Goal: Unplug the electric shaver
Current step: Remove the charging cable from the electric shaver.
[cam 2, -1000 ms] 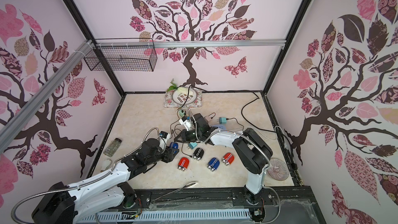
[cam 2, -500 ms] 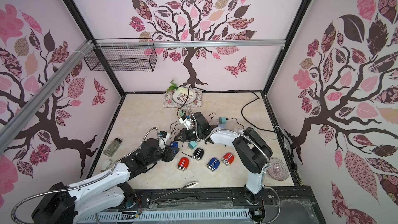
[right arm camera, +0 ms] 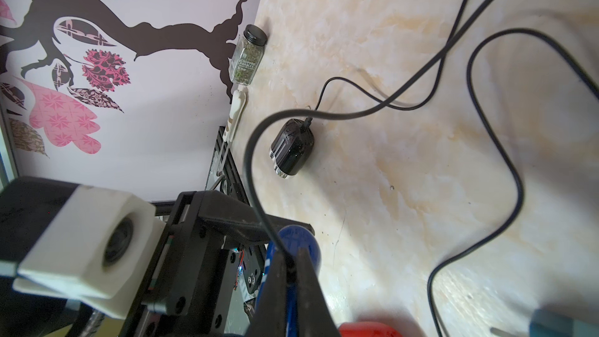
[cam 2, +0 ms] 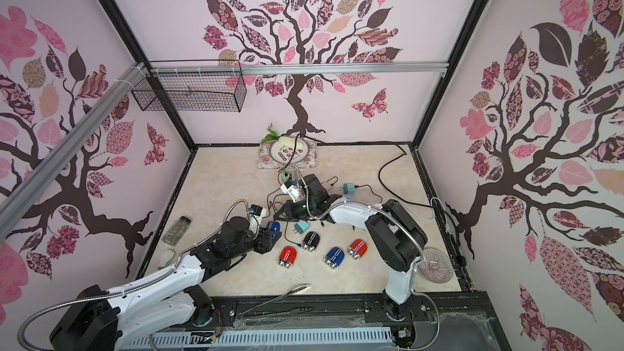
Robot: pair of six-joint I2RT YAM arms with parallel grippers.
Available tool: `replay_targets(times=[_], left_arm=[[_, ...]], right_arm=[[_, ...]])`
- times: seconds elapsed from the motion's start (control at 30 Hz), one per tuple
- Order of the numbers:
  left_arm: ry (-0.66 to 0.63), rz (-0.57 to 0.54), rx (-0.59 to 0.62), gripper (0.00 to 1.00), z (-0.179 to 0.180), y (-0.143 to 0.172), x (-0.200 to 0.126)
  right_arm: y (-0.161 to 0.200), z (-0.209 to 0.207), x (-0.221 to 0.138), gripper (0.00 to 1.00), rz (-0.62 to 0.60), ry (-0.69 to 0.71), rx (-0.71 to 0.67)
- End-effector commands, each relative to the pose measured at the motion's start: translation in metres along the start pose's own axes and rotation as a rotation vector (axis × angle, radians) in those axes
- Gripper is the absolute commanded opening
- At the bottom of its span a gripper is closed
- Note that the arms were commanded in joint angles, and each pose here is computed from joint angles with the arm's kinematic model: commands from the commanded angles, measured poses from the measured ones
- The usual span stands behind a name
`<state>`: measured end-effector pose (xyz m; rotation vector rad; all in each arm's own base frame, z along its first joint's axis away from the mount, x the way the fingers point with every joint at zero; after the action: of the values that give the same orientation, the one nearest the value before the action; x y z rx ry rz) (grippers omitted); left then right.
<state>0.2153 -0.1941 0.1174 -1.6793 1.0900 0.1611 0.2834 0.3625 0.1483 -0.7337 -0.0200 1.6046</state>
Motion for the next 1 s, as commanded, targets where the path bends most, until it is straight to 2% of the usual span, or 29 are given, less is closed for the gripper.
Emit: replay_targets(times=[0.0, 0.97], left_arm=[[0.012, 0.078, 0.002, 0.00, 0.004, 0.021, 0.003], [0.018, 0.101, 0.000, 0.00, 0.005, 0.029, 0.000]], right_arm=[[-0.035, 0.000, -0.011, 0.00, -0.101, 0.027, -0.064], [-0.061, -0.005, -0.026, 0.00, -0.154, 0.058, -0.076]])
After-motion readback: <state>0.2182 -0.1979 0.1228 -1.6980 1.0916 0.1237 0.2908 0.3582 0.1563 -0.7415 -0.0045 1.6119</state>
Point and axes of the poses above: each gripper's point midway between its finger pads, its own x axis out along the fingers, its own z axis along the line the jaws close on, y = z × x, the point moved 3 cm from there along -x, back along the fingers, and after that the axes turned 4 degrees about -x, right-handed, at the moved point
